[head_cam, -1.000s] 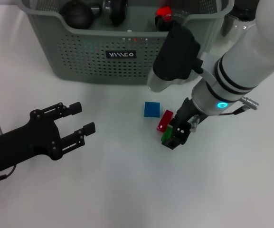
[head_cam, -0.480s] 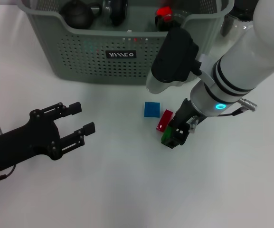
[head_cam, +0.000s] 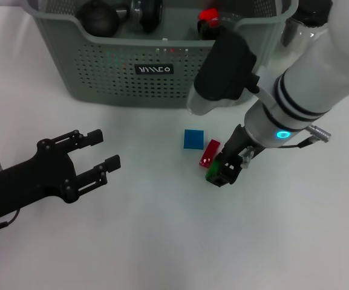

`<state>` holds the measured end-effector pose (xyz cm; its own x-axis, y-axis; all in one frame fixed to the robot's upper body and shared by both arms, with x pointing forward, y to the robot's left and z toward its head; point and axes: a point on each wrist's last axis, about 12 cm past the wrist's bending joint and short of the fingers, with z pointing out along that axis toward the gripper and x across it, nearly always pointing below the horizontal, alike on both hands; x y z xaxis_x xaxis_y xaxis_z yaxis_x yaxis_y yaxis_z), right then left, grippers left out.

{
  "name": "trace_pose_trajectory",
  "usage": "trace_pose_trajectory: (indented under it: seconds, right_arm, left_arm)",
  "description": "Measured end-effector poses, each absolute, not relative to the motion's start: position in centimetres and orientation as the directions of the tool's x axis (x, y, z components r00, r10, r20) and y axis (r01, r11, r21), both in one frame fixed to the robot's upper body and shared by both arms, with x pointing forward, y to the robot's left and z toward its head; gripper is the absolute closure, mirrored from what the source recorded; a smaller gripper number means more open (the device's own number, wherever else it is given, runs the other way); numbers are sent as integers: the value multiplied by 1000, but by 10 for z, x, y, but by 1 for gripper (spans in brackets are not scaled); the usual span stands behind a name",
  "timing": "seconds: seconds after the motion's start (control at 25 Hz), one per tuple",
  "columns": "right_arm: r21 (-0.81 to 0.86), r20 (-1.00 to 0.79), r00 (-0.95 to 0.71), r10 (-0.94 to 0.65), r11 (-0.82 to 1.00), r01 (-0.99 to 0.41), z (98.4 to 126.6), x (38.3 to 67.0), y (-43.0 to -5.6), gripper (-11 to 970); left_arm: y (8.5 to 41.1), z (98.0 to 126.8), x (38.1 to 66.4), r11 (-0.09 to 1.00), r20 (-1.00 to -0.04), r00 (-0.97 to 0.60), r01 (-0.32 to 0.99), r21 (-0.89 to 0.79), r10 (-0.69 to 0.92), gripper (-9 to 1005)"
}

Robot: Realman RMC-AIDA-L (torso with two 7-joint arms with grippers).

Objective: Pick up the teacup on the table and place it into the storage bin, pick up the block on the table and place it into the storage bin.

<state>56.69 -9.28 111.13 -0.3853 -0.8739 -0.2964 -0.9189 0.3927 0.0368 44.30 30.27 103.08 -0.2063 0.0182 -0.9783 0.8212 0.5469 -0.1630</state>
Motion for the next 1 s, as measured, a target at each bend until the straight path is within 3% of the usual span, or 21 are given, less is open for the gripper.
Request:
trace_pose_trajectory:
  seconds: [0.32,0.64,0.72,1.0]
  right_arm:
    - [86,-405,-426,-809,431,-898,1155,565,-116,531]
    - [195,-655,-399,-642,366,-910,1239,559,-158,528]
    - [178,-788,-349,-507,356,-918,1274,563,-171,527]
    - [78,-906,-259,-335,470,-879,1301,595,-159,524]
  left_arm:
    - [304,1031,443,551,-979,-205,819,-161,18,366]
    - [305,1031,443,557,-979,-204,815,-161,15,366]
    - [305,1031,443,558,-979,-204,814,-161,15,366]
    - [306,1031,444,561,-979,-204,812,-159,17,365]
